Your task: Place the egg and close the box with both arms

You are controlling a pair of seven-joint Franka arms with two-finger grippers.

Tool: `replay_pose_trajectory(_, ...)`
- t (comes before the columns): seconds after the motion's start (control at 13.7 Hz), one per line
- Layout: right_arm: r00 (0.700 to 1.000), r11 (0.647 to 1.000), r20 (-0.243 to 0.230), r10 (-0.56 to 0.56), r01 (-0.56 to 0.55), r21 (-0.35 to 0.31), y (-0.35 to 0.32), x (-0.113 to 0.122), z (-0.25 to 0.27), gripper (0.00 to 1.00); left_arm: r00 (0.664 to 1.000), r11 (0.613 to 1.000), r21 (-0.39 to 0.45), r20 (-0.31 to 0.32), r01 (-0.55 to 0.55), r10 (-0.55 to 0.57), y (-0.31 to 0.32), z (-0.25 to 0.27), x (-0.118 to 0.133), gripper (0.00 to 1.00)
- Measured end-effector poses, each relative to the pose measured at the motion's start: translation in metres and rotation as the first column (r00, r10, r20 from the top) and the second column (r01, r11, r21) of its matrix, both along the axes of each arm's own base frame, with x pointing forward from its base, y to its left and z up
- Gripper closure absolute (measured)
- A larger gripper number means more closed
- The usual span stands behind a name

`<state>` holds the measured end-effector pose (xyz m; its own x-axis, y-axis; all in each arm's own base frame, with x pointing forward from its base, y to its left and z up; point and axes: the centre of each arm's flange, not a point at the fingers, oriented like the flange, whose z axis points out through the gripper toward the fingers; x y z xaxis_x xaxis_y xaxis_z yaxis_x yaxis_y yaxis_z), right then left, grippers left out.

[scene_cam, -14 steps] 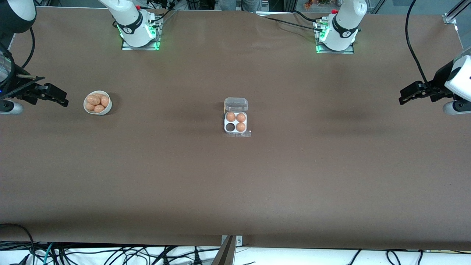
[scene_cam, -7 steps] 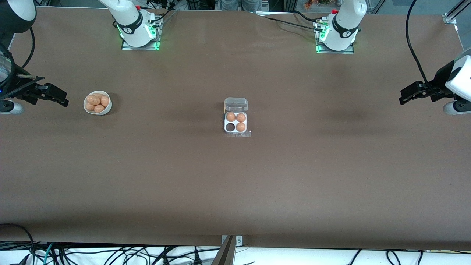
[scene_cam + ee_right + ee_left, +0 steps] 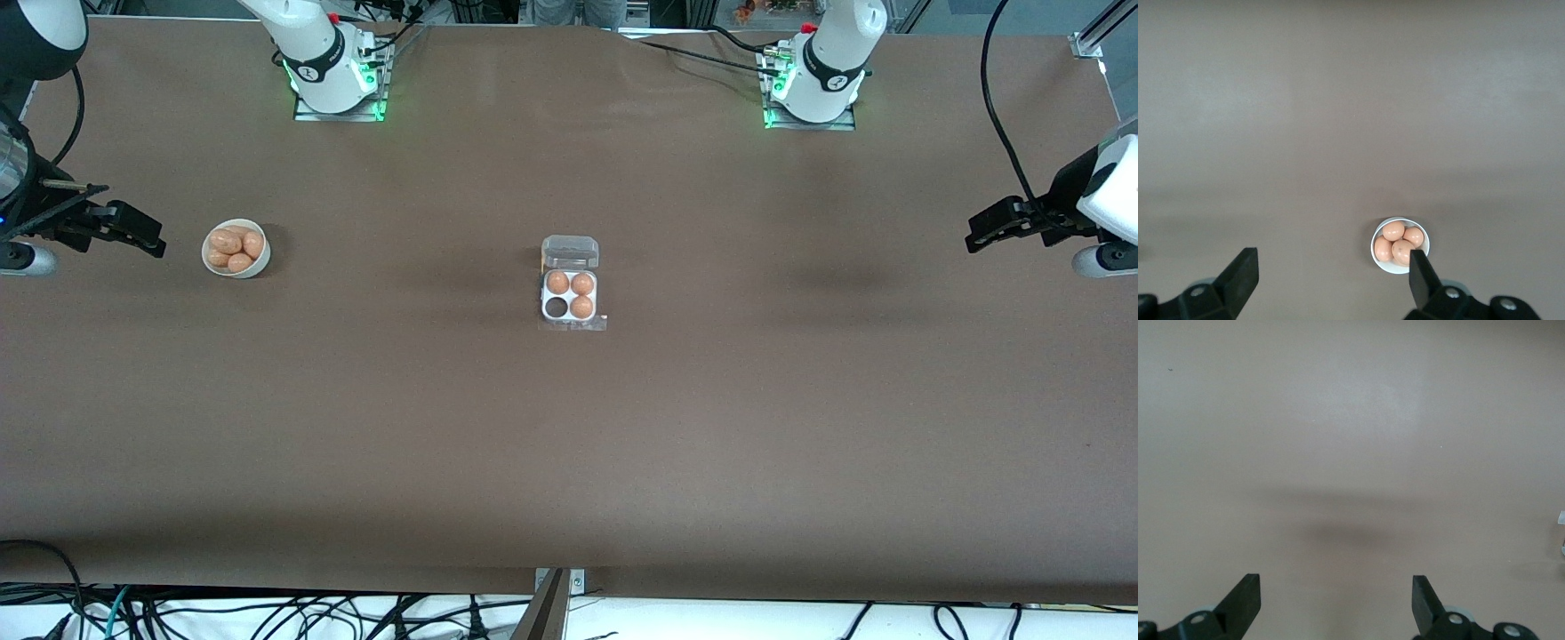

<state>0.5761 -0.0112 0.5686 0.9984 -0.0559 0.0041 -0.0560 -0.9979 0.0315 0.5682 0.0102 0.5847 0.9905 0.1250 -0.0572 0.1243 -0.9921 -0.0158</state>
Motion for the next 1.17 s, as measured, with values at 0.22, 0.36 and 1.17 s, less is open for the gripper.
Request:
replay_pose_trajectory(0.22, 1.0, 1.0, 0.0, 0.0, 0.0, 0.0, 0.0, 0.0, 0.0, 0.0, 1.0, 1.0, 0.0, -0.001, 0.0, 0.0, 0.0, -0.0006, 0.0002, 0.0)
replay_pose_trajectory(0.36, 1.0, 1.0, -0.001, 0.0, 0.0, 0.0, 0.0, -0.0001, -0.0001, 0.0, 1.0, 1.0, 0.0, -0.002, 0.0, 0.0, 0.0, -0.0006, 0.0002, 0.0)
replay_pose_trajectory(1.17, 1.0, 1.0, -0.014, 0.0, 0.0, 0.0, 0.0, -0.0014, -0.0021, 0.0, 1.0, 1.0, 0.0, -0.002, 0.0, 0.0, 0.0, -0.0006, 0.0002, 0.0)
